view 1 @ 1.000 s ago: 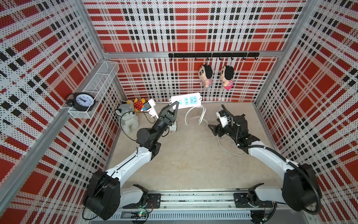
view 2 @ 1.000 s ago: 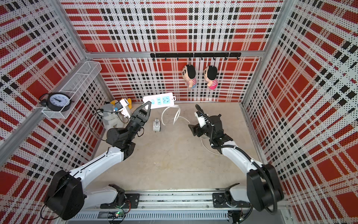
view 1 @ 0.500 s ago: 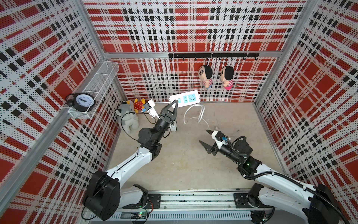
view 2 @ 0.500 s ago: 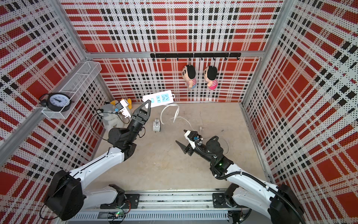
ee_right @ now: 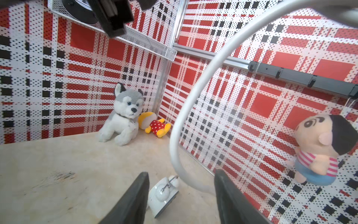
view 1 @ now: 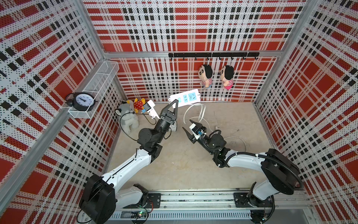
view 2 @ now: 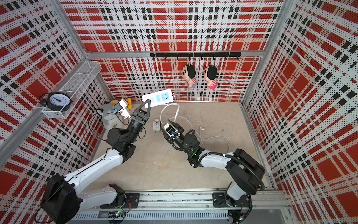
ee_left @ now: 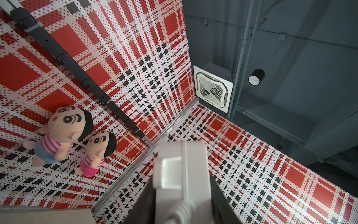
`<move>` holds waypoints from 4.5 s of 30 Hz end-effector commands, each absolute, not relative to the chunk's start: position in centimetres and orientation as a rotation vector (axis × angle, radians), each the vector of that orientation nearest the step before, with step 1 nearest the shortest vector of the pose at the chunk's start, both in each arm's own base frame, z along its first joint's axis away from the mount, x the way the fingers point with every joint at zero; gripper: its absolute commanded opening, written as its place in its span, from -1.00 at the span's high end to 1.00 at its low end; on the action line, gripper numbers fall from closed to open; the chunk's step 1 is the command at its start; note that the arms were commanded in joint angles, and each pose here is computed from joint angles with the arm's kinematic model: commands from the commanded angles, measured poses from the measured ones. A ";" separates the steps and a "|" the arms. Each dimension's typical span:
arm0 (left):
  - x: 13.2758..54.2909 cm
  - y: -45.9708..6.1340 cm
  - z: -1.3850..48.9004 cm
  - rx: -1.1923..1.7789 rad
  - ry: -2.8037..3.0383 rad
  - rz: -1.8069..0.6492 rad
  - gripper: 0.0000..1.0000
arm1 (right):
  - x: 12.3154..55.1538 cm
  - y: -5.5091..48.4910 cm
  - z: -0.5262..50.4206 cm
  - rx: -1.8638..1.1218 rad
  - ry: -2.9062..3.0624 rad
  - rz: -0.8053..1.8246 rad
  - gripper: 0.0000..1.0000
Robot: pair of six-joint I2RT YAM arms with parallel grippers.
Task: Unwrap the cord wrapped around the power strip
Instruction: Unwrap the power cord from the power strip, then pick up the power cord at the center of the board.
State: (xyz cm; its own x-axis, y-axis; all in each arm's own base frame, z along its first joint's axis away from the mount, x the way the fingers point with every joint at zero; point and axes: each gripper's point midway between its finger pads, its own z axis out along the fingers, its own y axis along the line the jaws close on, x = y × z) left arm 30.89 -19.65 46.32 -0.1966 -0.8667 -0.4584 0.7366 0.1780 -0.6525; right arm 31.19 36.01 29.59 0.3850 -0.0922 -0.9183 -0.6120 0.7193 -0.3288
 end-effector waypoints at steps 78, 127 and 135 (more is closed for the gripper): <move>22.1 -12.0 55.6 0.058 0.789 -1.118 1.00 | 42.7 21.3 17.3 -0.490 2.142 0.739 -0.20; 30.5 -9.4 50.3 -0.244 0.985 -1.036 1.00 | 28.7 23.1 20.5 -0.627 2.054 0.514 1.00; 28.8 -9.6 51.2 -0.187 0.962 -1.062 1.00 | 34.7 14.1 26.6 -0.179 1.917 0.476 1.00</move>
State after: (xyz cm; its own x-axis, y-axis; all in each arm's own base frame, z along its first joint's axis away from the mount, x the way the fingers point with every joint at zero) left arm 30.58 -10.06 49.44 0.1030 -0.8020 -0.5883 0.6077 0.5190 -0.6011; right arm 32.76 15.85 27.45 -0.3558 0.0089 -0.9345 -0.4258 0.8886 0.1706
